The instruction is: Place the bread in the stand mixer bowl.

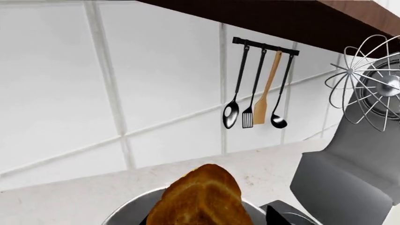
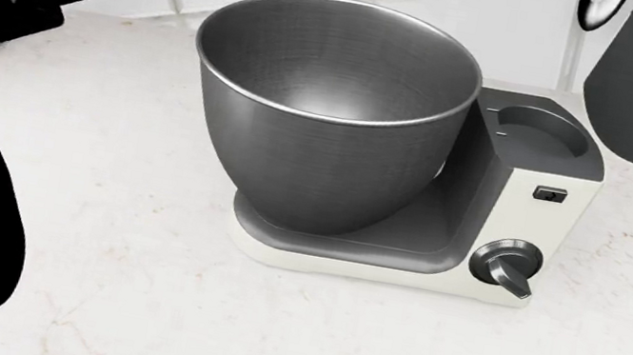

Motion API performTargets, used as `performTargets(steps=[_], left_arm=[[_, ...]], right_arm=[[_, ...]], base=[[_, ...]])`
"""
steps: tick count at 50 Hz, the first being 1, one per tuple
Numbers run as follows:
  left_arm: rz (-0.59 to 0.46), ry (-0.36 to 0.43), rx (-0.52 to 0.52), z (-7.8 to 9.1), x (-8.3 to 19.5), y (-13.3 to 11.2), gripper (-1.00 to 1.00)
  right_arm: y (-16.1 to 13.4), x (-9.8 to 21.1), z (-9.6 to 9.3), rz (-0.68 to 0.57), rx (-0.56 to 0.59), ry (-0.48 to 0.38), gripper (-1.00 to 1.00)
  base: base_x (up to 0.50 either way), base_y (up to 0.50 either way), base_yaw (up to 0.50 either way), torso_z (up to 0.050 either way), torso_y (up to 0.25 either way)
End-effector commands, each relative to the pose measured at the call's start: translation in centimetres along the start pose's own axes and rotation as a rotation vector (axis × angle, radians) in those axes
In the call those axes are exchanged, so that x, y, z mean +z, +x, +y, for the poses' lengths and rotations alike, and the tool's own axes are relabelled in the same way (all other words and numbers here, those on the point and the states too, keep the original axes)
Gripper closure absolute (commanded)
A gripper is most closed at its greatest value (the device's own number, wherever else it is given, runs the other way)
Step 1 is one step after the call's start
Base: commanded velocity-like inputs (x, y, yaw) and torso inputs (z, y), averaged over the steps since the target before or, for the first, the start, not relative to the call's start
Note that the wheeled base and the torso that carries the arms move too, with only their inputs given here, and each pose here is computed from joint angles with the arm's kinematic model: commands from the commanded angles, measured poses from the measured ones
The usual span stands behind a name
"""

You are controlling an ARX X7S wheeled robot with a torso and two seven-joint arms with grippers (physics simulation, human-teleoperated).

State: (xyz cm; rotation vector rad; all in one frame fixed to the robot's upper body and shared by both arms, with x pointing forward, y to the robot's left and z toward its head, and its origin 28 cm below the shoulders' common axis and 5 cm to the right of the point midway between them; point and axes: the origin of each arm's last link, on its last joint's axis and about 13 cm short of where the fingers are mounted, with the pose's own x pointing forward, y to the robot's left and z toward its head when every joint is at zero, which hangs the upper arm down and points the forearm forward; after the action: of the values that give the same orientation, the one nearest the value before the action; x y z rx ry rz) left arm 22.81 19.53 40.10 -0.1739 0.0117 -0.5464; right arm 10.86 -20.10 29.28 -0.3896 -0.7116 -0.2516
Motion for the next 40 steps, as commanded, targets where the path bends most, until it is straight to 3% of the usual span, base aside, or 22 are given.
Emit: performTargets(steps=[1, 8, 27, 28, 40], left_arm=[[0.116, -0.023, 0.009, -0.4, -1.1, 1.1, 1.00], [0.158, 0.015, 0.064, -0.3, -2.0, 1.7, 1.00], [0.161, 0.020, 0.035, -0.4, -2.3, 2.0, 1.00], [0.158, 0.023, 0.031, -0.4, -2.2, 2.0, -1.00], [0.145, 0.030, -0.003, -0.7, -2.1, 1.7, -1.00]], right_arm=[[-0.2, 0.1, -0.5, -0.031, -0.006, -0.011, -1.00], [-0.3, 0.0, -0.5, -0.029, -0.011, -0.010, -1.00], [-0.5, 0.0, -0.7, -0.026, -0.016, -0.012, -1.00], [-0.4, 0.0, -0.7, -0.026, -0.016, -0.012, -1.00], [-0.5, 0.0, -0.8, -0.023, -0.017, -0.014, -1.00]], base=[[0.00, 0.00, 0.00, 0.000, 0.000], [0.00, 0.00, 0.00, 0.000, 0.000], [0.00, 0.00, 0.00, 0.000, 0.001], [0.00, 0.00, 0.00, 0.000, 0.000], [0.00, 0.00, 0.00, 0.000, 0.000]])
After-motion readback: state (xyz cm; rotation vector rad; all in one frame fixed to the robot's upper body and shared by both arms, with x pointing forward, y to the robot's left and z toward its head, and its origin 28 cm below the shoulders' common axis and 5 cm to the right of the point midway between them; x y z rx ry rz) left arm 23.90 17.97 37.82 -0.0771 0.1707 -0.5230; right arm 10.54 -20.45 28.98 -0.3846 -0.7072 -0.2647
